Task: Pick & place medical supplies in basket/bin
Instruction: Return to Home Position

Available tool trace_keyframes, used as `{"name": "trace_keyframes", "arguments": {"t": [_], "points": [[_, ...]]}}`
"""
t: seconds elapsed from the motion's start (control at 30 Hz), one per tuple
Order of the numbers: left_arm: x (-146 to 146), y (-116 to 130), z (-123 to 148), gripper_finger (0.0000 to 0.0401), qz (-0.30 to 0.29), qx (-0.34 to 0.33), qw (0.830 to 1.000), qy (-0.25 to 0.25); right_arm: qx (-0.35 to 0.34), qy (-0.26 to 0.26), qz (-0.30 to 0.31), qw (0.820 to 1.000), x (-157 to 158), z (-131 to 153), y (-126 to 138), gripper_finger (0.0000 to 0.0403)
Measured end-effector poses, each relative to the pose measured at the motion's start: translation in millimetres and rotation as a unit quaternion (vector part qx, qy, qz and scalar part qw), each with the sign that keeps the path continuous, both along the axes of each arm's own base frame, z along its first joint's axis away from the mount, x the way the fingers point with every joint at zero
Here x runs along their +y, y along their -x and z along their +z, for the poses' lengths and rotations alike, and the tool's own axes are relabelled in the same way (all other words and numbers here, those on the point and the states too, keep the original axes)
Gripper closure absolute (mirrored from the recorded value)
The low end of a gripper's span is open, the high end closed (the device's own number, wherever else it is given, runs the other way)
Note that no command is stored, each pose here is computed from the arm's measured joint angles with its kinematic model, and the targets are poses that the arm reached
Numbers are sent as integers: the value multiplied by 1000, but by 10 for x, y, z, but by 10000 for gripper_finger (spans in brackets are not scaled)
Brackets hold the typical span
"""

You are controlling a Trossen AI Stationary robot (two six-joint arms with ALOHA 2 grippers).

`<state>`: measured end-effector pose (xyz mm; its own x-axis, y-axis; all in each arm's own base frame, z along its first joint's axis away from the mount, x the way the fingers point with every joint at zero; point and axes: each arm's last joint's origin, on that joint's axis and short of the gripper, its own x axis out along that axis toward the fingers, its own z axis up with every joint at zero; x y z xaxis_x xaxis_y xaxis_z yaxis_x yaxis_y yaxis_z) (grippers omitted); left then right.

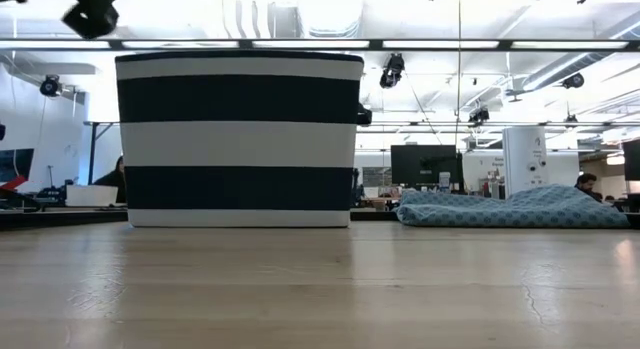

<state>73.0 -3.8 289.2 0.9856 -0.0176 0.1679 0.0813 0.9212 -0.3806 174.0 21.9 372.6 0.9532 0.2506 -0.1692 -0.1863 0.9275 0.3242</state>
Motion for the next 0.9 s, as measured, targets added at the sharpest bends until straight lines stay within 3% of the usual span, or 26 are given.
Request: {"name": "trace_keyframes", "arguments": {"t": [0.07,0.13,0.33,0.57,0.9], "points": [[6,83,-26,93,-1,-25,1000,2,-14,1,-18,1000,-26,-94,52,39],[2,79,-158,93,-6,-9,1000,0,-23,4,-44,999,-48,-234,67,39],[-1,0,-462,93,-3,-7,1000,11,-84,7,-35,996,-45,-615,145,39],[-13,-169,-839,93,-4,-31,999,21,-175,-30,-39,983,-52,-1036,198,39],[-15,-245,-1134,93,4,39,999,1,-200,-39,-42,978,-62,-1505,313,39]]}}
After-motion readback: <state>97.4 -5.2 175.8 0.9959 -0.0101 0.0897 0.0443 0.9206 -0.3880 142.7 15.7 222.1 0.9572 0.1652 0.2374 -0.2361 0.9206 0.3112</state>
